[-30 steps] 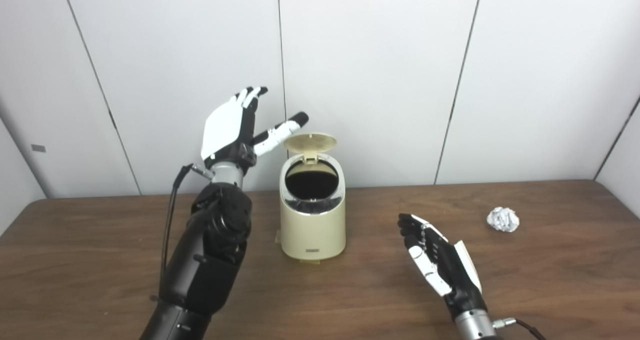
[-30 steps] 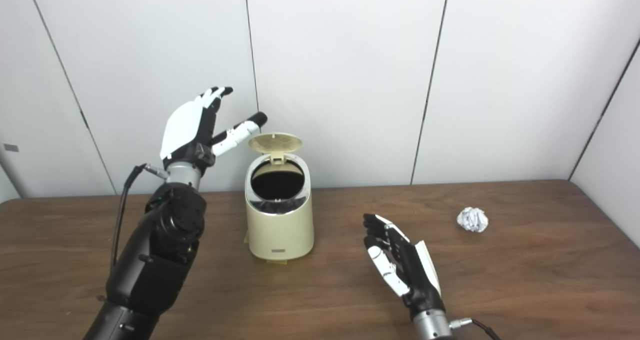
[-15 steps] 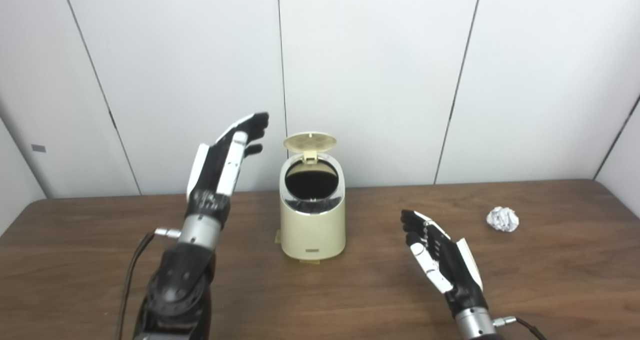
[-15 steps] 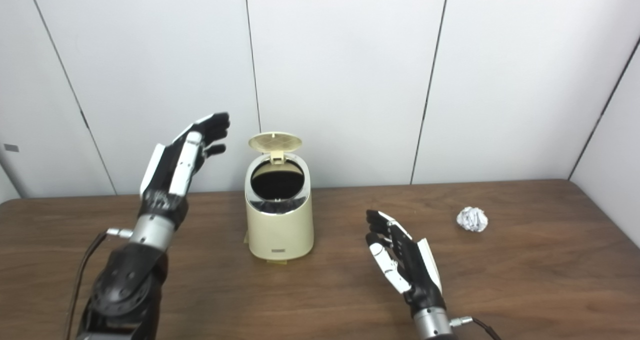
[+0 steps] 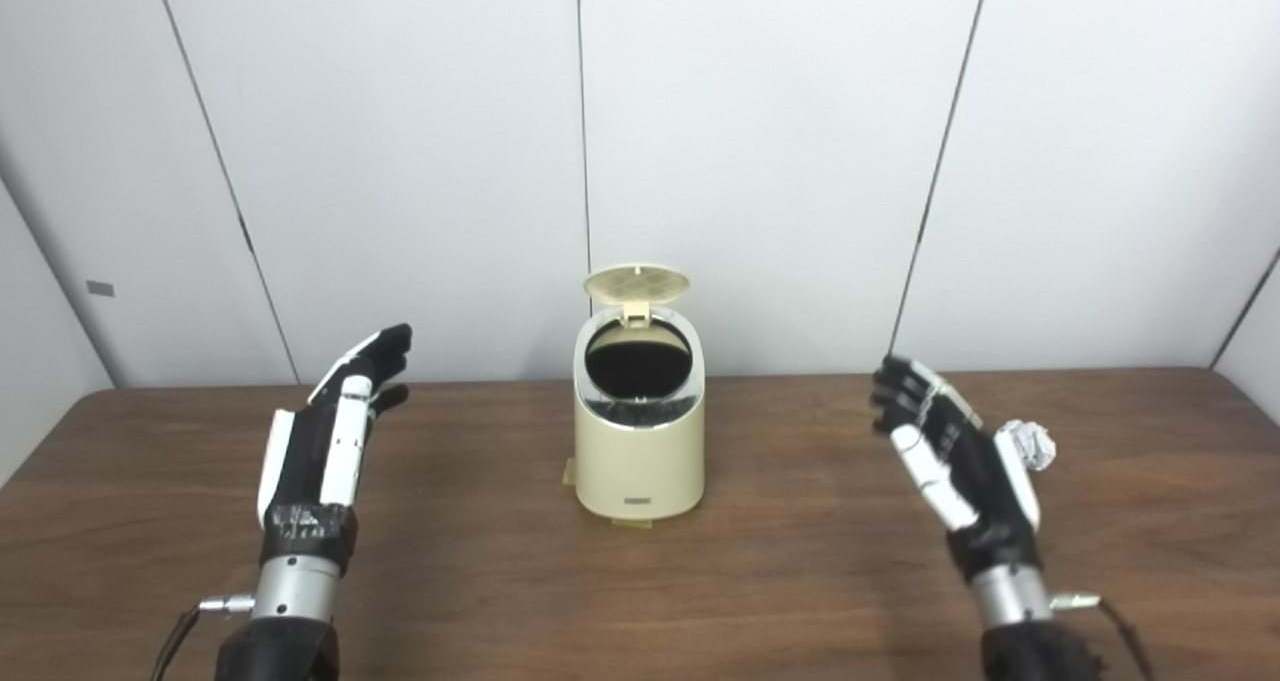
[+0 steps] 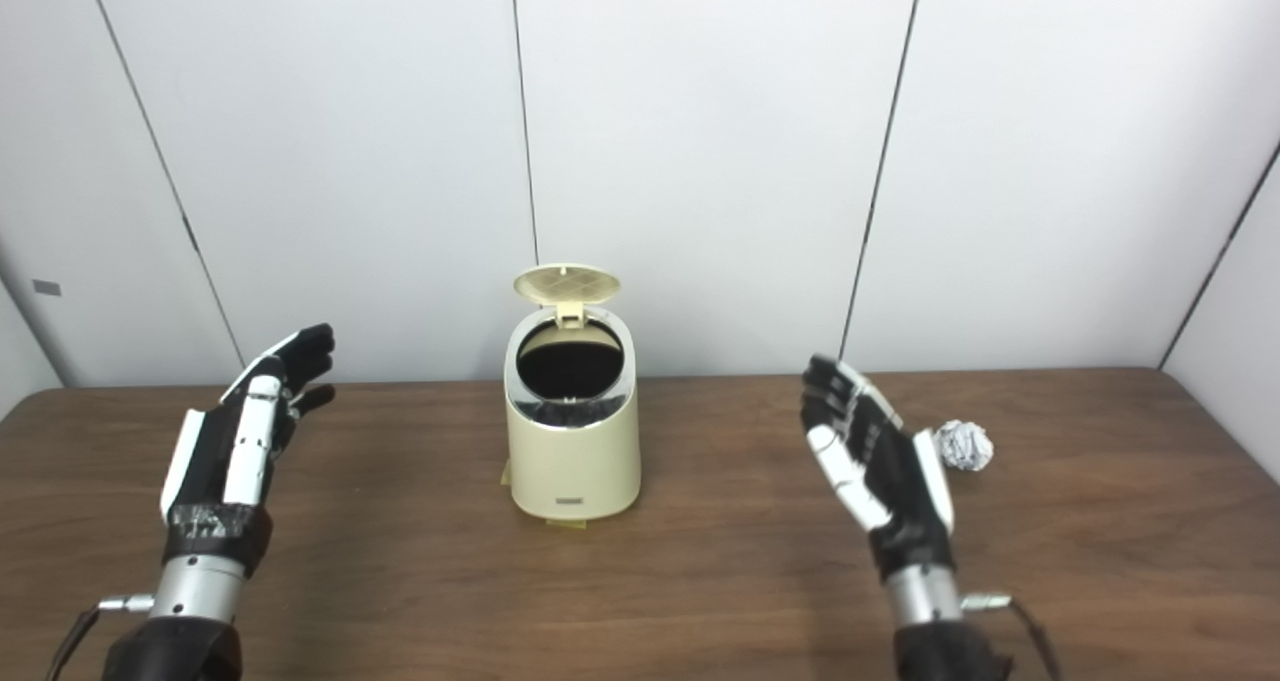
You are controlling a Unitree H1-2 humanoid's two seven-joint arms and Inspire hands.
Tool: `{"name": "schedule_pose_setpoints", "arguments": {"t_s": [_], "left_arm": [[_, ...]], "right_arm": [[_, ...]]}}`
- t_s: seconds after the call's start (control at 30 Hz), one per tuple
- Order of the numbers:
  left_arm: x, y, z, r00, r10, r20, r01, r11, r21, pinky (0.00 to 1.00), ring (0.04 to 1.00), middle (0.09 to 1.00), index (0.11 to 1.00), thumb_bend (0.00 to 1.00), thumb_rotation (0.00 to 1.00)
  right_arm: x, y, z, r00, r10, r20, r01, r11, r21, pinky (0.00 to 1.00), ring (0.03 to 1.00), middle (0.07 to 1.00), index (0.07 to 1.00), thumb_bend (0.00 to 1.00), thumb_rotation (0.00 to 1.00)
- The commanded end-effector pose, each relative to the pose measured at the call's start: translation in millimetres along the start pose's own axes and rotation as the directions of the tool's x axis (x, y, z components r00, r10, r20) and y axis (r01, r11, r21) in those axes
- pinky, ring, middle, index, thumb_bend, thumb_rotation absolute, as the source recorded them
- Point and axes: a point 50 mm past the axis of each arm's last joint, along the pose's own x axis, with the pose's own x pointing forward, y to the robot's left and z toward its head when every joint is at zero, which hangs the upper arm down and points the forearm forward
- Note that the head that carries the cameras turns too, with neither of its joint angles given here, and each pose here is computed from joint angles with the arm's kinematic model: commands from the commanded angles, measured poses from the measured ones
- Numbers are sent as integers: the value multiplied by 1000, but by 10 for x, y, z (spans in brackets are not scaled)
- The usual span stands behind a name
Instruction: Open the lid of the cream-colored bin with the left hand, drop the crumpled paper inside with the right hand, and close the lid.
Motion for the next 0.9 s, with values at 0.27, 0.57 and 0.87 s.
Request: {"name": "schedule_pose_setpoints", "arguments": {"t_s": [0.27, 0.57, 0.87], "left_arm": [[-29, -57, 48, 999, -15, 35, 15, 1000, 5, 820, 894, 873, 861, 192, 1000], [-34, 0, 69, 999, -24, 25, 24, 1000, 2, 832, 899, 882, 870, 192, 1000], [-20, 122, 93, 999, -40, 23, 40, 999, 9, 877, 915, 892, 885, 212, 1000]], "right_arm": [[563, -320, 1274, 960, -2, 279, 63, 975, -212, 573, 696, 726, 739, 216, 710], [964, -821, 1663, 974, 222, -50, -165, 541, -825, 535, 746, 811, 773, 868, 311], [1153, -1078, 1401, 891, 182, -416, -454, 312, -835, 606, 813, 897, 835, 972, 217]]}}
